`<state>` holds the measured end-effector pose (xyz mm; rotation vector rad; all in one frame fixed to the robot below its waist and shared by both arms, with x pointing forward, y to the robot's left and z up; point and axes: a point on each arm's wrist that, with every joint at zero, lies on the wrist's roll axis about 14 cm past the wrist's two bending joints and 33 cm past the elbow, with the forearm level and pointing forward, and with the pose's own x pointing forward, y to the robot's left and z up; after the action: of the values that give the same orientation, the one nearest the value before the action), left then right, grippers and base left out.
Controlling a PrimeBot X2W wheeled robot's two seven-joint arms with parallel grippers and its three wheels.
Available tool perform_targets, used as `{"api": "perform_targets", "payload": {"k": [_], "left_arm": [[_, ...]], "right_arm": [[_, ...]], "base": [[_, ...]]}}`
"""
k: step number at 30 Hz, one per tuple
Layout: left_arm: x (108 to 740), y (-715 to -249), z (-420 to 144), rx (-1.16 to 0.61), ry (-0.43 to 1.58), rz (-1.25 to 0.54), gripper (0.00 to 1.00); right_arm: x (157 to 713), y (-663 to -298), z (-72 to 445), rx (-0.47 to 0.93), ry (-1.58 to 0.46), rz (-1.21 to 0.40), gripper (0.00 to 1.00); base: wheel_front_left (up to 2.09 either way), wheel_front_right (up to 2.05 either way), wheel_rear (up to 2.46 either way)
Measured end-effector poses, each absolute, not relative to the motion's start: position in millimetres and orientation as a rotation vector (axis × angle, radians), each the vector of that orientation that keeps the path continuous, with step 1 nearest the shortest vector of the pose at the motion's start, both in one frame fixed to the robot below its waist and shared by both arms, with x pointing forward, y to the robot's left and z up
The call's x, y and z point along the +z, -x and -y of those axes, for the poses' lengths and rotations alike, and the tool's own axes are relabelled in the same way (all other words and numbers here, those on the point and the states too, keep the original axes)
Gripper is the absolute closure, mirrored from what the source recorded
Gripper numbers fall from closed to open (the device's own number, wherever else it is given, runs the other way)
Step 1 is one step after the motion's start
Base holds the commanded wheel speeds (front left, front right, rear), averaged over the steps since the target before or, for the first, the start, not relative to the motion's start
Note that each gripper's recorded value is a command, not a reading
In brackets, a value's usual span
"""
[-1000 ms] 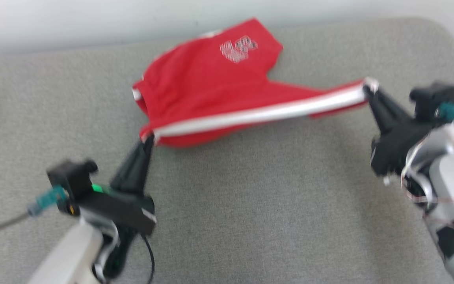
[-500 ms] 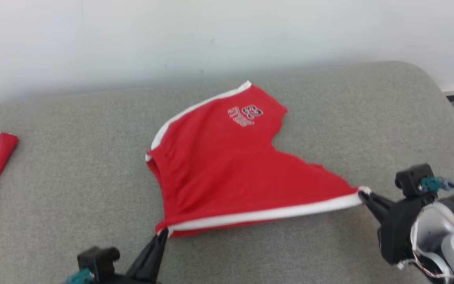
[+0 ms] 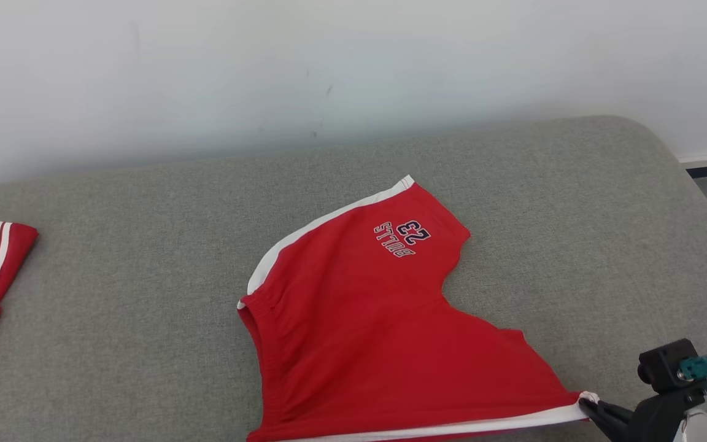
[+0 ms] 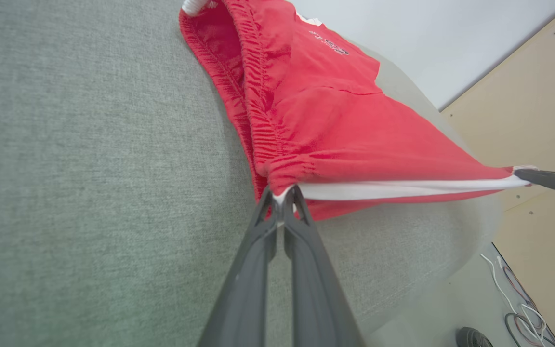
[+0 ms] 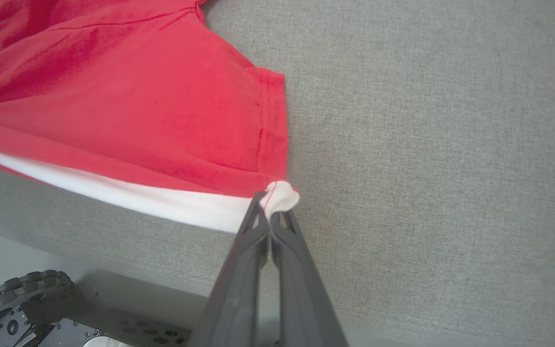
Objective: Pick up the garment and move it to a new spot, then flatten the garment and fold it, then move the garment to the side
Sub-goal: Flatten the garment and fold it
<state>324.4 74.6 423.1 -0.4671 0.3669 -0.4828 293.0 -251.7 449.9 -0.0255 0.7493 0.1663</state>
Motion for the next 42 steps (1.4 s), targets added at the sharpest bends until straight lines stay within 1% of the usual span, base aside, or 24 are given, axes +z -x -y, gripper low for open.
{"api": "perform_targets", "payload": {"k": [2, 4, 9, 13, 17, 22, 30, 34, 35, 36, 41, 42], "left_arm": [[423, -320, -77, -0.475, 0.464, -0.372, 1.00], [424, -318, -79, -0.470, 0.469, -0.372, 1.00], [442, -330, -75, -0.472, 0.518, -0.320, 1.00], [462, -353, -76, -0.469, 0.525, -0.247, 1.00], [476, -374, -71, -0.466, 0.554, -0.203, 1.00], [480, -404, -70, -0.452, 0.531, -0.185, 1.00], [480, -453, -75, -0.375, 0.524, -0.159, 1.00], [475, -473, -80, -0.337, 0.523, -0.158, 1.00], [475, -473, -80, -0.337, 0.523, -0.158, 1.00], [468, -484, -85, -0.305, 0.521, -0.167, 1.00], [463, -500, -96, -0.257, 0.520, -0.169, 1.00], [463, -500, -96, -0.257, 0.520, -0.169, 1.00]], "right_arm": [[450, -286, 250, 0.161, 0.012, -0.756, 1.00], [457, -287, 248, 0.158, 0.012, -0.732, 1.00], [481, -312, 249, 0.151, 0.071, -0.622, 1.00], [498, -344, 243, 0.178, 0.124, -0.542, 1.00], [514, -383, 242, 0.192, 0.221, -0.465, 1.00], [519, -430, 234, 0.230, 0.295, -0.430, 1.00], [523, -507, 222, 0.268, 0.371, -0.361, 1.00], [513, -540, 212, 0.284, 0.394, -0.356, 1.00], [513, -540, 212, 0.284, 0.394, -0.356, 1.00], [499, -558, 200, 0.305, 0.390, -0.369, 1.00], [486, -587, 176, 0.341, 0.377, -0.354, 1.00], [486, -587, 176, 0.341, 0.377, -0.354, 1.00]], "base": [[0.00, 0.00, 0.00], [0.00, 0.00, 0.00], [0.00, 0.00, 0.00], [0.00, 0.00, 0.00], [0.00, 0.00, 0.00], [0.00, 0.00, 0.00], [0.00, 0.00, 0.00], [0.00, 0.00, 0.00], [0.00, 0.00, 0.00], [0.00, 0.00, 0.00], [0.00, 0.00, 0.00], [0.00, 0.00, 0.00]]}}
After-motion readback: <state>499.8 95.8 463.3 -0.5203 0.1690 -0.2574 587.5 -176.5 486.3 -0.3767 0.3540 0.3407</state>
